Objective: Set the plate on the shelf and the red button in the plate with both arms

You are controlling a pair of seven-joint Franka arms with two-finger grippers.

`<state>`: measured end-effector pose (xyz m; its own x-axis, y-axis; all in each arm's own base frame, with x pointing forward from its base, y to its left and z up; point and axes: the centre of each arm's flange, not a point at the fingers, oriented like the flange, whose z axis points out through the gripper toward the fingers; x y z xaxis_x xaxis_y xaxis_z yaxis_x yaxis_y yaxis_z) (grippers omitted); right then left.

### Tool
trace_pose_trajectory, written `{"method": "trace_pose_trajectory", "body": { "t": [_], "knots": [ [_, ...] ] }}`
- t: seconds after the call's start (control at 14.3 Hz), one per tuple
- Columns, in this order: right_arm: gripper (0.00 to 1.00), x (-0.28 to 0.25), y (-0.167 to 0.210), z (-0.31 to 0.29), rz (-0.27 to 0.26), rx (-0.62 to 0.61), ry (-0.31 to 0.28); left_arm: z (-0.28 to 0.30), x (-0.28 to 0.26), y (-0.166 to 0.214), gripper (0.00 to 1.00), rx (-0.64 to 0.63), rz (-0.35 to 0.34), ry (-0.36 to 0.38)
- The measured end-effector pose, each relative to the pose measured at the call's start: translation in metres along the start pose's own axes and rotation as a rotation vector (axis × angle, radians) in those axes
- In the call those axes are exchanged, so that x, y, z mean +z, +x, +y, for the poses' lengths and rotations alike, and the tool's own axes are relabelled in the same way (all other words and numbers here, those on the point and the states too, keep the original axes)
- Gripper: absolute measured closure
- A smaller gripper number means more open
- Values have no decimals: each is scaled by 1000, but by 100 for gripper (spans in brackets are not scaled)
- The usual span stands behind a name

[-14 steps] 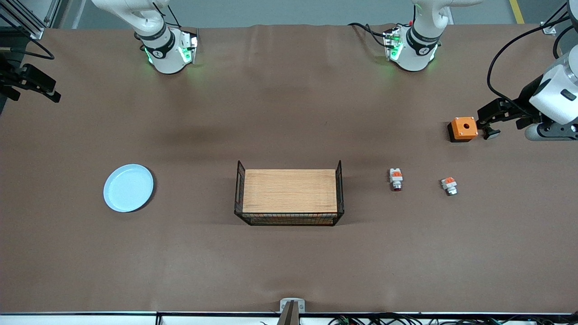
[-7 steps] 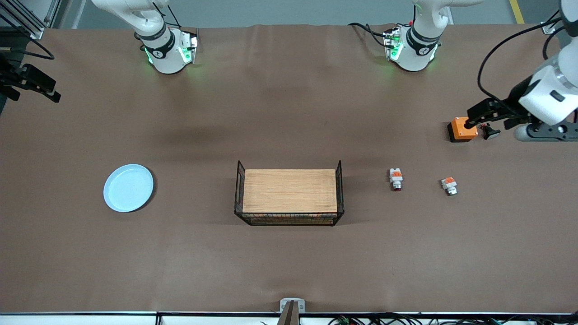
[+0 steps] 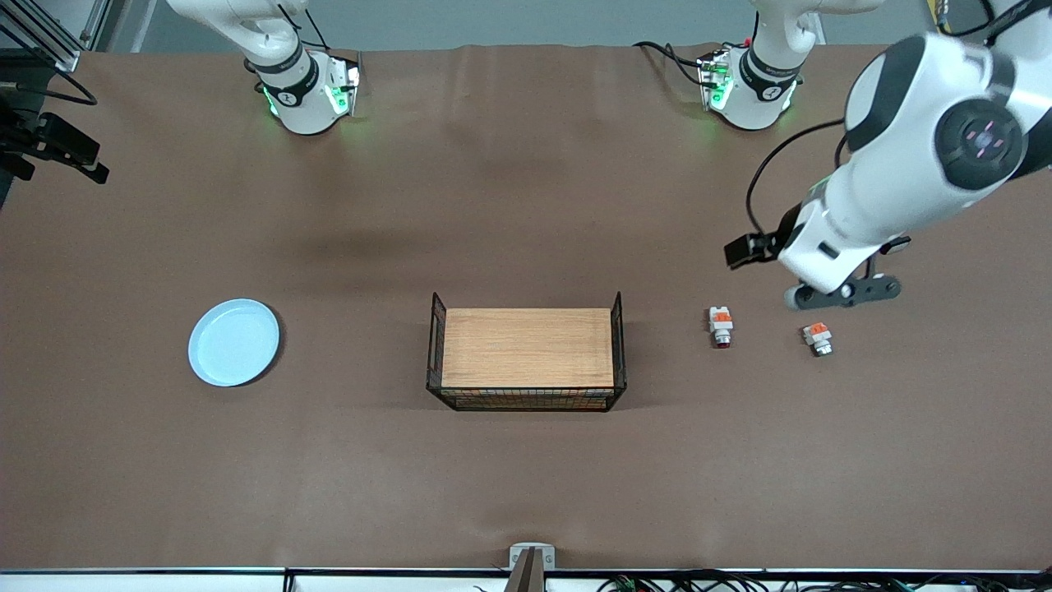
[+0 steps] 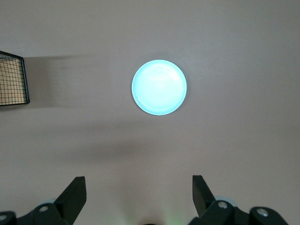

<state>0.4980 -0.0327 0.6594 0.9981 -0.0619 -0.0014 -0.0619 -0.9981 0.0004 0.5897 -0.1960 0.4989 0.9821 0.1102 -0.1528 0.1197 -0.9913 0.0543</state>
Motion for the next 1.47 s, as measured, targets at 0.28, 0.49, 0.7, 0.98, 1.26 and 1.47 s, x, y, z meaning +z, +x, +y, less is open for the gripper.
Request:
{"method": "trace_pose_trajectory", "body": {
  "t": [0.28, 0.49, 0.7, 0.98, 1.26, 1.47],
  "knots": [
    [0, 8, 5, 1, -16, 1, -10, -2, 45, 28, 0, -17, -2, -15],
    [0, 24, 15, 3, -47, 2, -38, -7, 83, 38, 0, -22, 50, -27],
    [0, 33, 22, 3, -54, 1, -46, -14, 122, 37, 0, 26, 89, 15],
    [0, 44, 32, 3, -51, 1, -51, -32, 159, 38, 0, 102, 106, 14],
    [0, 99, 65, 13, -110, 20, -60, -44, 206, 39, 0, 137, 111, 7],
    [0, 148, 91, 28, -139, 45, -66, -46, 236, 40, 0, 138, 102, 3]
  ]
}}
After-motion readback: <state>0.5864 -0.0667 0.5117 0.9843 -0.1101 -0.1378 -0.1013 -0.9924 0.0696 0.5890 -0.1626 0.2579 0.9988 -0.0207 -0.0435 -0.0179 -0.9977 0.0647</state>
